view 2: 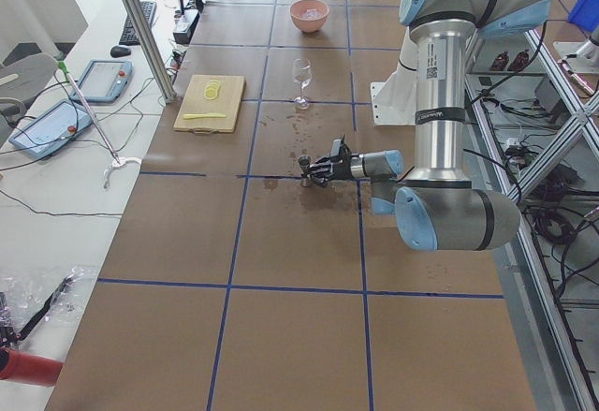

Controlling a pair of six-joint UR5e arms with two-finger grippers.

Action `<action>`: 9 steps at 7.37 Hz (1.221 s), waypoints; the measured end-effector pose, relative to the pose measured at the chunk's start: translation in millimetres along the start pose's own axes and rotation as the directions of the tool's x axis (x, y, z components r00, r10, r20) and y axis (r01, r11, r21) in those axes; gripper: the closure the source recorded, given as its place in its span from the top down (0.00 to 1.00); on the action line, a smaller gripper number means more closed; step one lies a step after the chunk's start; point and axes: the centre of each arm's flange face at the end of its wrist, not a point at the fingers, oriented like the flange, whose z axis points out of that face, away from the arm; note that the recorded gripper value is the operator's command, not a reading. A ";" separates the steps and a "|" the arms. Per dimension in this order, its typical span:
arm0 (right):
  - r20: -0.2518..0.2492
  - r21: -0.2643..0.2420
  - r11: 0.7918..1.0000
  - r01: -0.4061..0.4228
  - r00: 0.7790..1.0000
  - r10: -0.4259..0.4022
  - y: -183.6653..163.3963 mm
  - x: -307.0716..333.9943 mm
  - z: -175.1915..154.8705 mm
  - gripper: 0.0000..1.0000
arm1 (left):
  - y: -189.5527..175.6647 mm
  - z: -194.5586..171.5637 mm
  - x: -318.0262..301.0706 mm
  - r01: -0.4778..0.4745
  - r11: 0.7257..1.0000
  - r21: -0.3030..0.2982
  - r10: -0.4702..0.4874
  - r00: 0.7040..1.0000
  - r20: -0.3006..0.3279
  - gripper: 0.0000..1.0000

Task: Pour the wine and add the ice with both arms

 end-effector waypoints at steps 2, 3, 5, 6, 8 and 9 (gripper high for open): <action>0.000 0.001 1.000 0.000 1.000 0.000 -0.5 -0.4 -0.3 1.00 | -2.5 -0.9 0.8 0.017 1.000 0.006 -0.017 1.000 -0.011 0.00; 0.000 0.002 1.000 0.000 1.000 0.000 -0.7 -0.6 -0.6 1.00 | -5.3 -1.7 1.0 0.032 0.999 0.013 -0.032 0.999 -0.022 0.00; 0.000 0.002 1.000 0.001 1.000 -0.001 -0.6 -0.2 -0.6 1.00 | -21.4 -5.6 -0.7 0.023 0.998 0.052 -0.020 0.998 -0.065 0.00; 0.000 0.001 1.000 0.000 1.000 0.000 -0.5 0.0 -0.2 1.00 | -32.8 -9.0 -1.7 -0.016 0.996 0.088 0.024 0.995 -0.094 0.00; 0.000 -0.001 1.000 -0.002 1.000 0.002 -0.3 0.6 0.6 1.00 | -54.7 -10.8 20.9 -0.079 0.982 0.172 0.105 0.984 -0.147 0.00; 0.000 -0.001 1.000 -0.003 1.000 0.003 -0.1 0.8 0.7 1.00 | -65.3 -8.6 44.4 -0.094 0.973 0.208 0.130 0.978 -0.163 0.00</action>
